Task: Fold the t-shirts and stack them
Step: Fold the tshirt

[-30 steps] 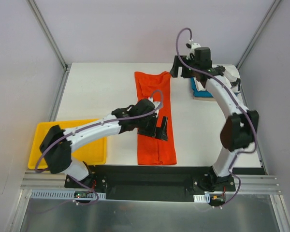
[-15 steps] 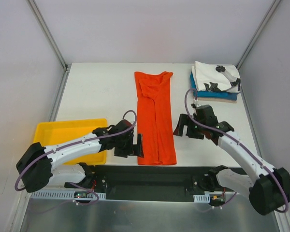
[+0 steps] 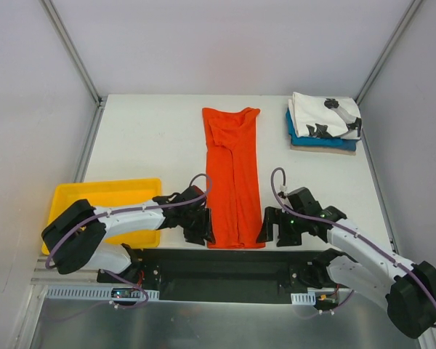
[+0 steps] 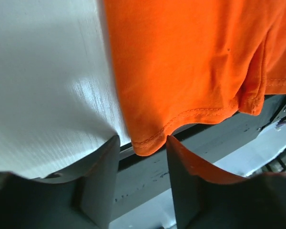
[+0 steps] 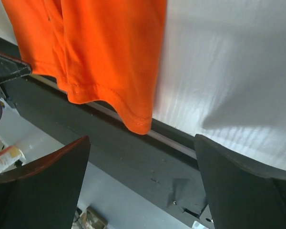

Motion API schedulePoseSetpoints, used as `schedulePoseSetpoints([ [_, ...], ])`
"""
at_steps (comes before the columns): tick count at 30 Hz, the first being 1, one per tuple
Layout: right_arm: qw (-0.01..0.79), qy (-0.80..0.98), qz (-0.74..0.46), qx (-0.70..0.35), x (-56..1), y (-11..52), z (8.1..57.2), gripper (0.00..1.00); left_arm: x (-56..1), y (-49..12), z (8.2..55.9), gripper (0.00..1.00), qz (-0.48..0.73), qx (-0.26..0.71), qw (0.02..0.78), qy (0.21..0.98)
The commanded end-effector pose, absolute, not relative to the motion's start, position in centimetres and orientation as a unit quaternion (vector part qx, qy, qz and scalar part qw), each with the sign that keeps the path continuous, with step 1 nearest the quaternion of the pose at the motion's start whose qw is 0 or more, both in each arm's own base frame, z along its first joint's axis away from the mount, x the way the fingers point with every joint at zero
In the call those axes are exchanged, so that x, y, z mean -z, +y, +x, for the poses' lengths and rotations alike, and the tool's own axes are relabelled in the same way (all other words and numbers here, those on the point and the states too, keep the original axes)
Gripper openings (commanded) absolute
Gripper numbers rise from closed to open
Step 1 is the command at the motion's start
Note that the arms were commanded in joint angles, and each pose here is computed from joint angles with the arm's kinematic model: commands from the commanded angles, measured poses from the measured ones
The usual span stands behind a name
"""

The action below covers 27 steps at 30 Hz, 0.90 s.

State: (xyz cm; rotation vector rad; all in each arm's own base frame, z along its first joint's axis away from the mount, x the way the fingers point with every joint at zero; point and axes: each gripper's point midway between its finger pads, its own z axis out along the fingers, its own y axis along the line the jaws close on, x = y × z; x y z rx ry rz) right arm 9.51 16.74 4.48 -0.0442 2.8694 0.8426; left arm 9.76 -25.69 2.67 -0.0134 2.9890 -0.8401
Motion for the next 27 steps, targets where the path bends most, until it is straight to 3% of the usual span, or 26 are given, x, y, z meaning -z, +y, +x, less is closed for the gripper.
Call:
schedulePoseSetpoints([
  [1, 0.045, 0.951, -0.017, -0.307, -4.5, 18.0, 8.4, 0.91, -2.5, -26.3, 9.0, 0.39, -0.005, 0.283, -0.008, 0.959],
  [2, 0.047, 0.954, -0.011, -0.296, -4.0, 17.7, 8.5, 0.86, -2.3, -26.2, 8.9, 0.32, -0.007, 0.28, -0.013, 0.96],
  [12, 0.06, 0.96, 0.017, -0.275, -2.0, 18.0, 10.2, 0.54, -1.4, -26.3, 9.1, 0.0, -0.008, 0.264, -0.022, 0.964],
  [13, 0.066, 0.957, 0.022, -0.28, -2.1, 18.3, 10.7, 0.52, -1.2, -26.4, 9.2, 0.0, -0.008, 0.262, -0.023, 0.965],
  [17, 0.067, 0.953, 0.02, -0.294, -2.2, 18.9, 11.0, 0.27, -1.2, -26.6, 9.1, 0.0, -0.008, 0.263, -0.029, 0.964],
  [20, 0.065, 0.953, 0.017, -0.297, -2.5, 18.6, 10.3, 0.19, -1.4, -26.4, 8.7, 0.0, -0.012, 0.267, -0.032, 0.963],
  [22, 0.05, 0.954, 0.016, -0.295, -2.5, 18.1, 9.1, 0.15, -1.8, -26.1, 8.3, 0.0, -0.019, 0.275, -0.034, 0.961],
  [27, 0.053, 0.942, 0.008, -0.331, -3.9, 18.1, 7.6, 0.16, -3.6, -26.2, 7.4, 0.0, 0.006, 0.31, -0.033, 0.95],
])
